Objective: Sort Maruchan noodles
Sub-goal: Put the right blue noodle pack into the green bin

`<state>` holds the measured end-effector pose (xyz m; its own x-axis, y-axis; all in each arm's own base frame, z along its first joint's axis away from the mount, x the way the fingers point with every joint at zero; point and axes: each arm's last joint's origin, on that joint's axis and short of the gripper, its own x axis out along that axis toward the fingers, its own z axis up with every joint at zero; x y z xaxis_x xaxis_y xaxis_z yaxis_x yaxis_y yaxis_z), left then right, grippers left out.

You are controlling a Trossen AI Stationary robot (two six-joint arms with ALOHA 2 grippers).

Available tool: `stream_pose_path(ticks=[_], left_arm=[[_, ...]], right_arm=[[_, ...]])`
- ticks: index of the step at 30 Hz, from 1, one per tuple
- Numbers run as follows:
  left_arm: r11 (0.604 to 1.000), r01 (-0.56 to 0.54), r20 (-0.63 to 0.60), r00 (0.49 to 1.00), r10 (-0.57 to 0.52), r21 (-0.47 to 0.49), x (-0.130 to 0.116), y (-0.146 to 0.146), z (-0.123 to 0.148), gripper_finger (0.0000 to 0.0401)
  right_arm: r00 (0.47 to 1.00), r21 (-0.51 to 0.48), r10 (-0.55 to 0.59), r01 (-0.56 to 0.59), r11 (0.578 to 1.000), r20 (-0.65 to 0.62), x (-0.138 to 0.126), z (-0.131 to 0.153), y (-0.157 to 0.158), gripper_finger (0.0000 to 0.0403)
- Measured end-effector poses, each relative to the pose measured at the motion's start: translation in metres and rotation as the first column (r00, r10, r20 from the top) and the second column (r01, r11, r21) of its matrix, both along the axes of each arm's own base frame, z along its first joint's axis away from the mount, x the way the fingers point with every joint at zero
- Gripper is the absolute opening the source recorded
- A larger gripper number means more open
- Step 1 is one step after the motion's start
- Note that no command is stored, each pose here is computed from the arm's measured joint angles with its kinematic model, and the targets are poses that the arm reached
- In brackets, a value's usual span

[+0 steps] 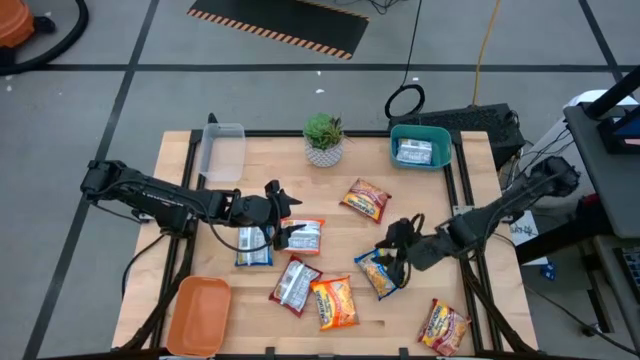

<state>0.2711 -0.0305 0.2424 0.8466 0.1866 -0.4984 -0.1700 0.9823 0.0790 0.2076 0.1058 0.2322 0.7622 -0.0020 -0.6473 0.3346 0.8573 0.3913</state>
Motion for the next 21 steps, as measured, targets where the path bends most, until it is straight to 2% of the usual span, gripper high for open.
stream_pose_path(ticks=[7,10,13,21], left_arm=[[0.996,-0.030,0.018,0.999,0.031,-0.081,0.000,-0.004,0.000,0.0317],[0.995,-0.020,0.027,0.999,0.023,-0.099,-0.001,-0.009,0.001,0.0317],[0.992,-0.011,0.051,0.999,0.018,-0.129,-0.001,-0.015,0.002,0.0317],[0.985,0.037,0.079,0.997,-0.023,-0.171,-0.003,-0.033,0.004,0.0317]], right_arm=[[0.997,0.049,-0.028,0.032,0.998,-0.077,0.002,-0.019,0.018,0.0205],[0.993,0.096,0.013,-0.002,0.995,-0.117,0.001,-0.022,0.027,0.0205],[0.992,0.144,0.031,-0.013,0.989,-0.122,-0.005,-0.021,0.036,0.0205],[0.991,0.202,-0.034,0.060,0.978,-0.130,-0.028,-0.023,0.059,0.0205]])
